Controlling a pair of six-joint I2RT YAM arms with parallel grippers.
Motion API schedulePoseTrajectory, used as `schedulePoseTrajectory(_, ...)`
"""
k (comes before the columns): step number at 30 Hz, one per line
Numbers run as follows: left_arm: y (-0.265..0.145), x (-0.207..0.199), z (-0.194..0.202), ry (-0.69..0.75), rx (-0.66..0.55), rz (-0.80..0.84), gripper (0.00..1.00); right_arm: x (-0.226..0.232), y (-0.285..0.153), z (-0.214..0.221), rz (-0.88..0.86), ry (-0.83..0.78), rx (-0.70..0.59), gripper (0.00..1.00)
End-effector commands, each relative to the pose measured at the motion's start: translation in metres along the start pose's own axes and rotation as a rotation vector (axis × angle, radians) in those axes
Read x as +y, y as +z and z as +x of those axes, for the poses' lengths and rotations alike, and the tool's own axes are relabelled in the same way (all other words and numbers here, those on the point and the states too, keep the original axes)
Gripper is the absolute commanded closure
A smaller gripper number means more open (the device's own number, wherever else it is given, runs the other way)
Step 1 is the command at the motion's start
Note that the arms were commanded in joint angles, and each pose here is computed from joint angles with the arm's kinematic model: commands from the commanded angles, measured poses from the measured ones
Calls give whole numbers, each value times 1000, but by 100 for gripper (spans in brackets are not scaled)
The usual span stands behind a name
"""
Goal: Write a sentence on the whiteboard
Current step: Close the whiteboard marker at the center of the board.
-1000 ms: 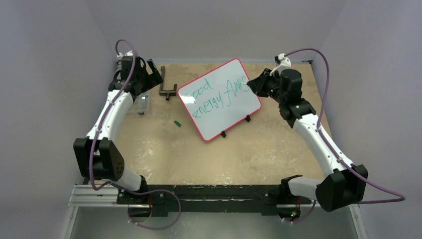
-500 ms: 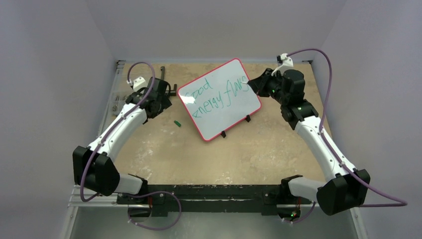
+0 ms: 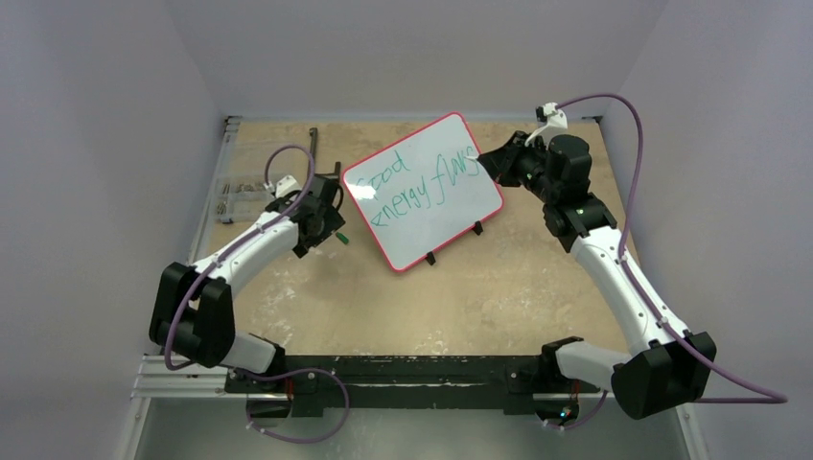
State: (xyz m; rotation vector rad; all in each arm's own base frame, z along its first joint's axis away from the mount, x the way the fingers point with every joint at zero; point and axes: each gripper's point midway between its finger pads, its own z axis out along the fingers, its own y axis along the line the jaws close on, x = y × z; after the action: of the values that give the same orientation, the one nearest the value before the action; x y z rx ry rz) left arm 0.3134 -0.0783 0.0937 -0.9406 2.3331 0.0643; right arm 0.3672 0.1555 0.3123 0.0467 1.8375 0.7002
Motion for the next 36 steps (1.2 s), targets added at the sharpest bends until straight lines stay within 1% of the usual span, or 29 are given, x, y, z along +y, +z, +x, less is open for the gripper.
schedulePoseTrajectory(1,10,-29,6,-46,3,113,24,15,-6,-12,-53,-21,-32,100)
schedulePoseTrajectory(3,15,-35,11,-39,9,142,30,15,-6,-12,-55,-21,-31,100)
schedulePoseTrajectory(7,25,-37,18,-39,21,143,36,15,-6,-12,-58,-21,-30,100)
schedulePoseTrajectory(11,33,-47,25,-20,44,179,46,14,-4,-11,-55,-21,-26,100)
schedulePoseTrajectory(22,47,-47,37,4,89,141,53,12,-1,-9,-47,-19,-21,100)
schedulePoseTrajectory(24,50,-46,40,9,97,134,56,11,0,-8,-45,-18,-19,100)
schedulePoseTrajectory(26,52,-48,43,20,107,139,61,11,0,-8,-46,-20,-19,100)
schedulePoseTrajectory(30,56,-46,48,37,121,132,63,11,0,-8,-43,-20,-19,100)
schedulePoseTrajectory(33,58,-47,48,50,124,132,67,10,1,-8,-41,-19,-17,100)
schedulePoseTrajectory(36,58,-47,48,60,121,131,74,10,1,-8,-40,-19,-18,100)
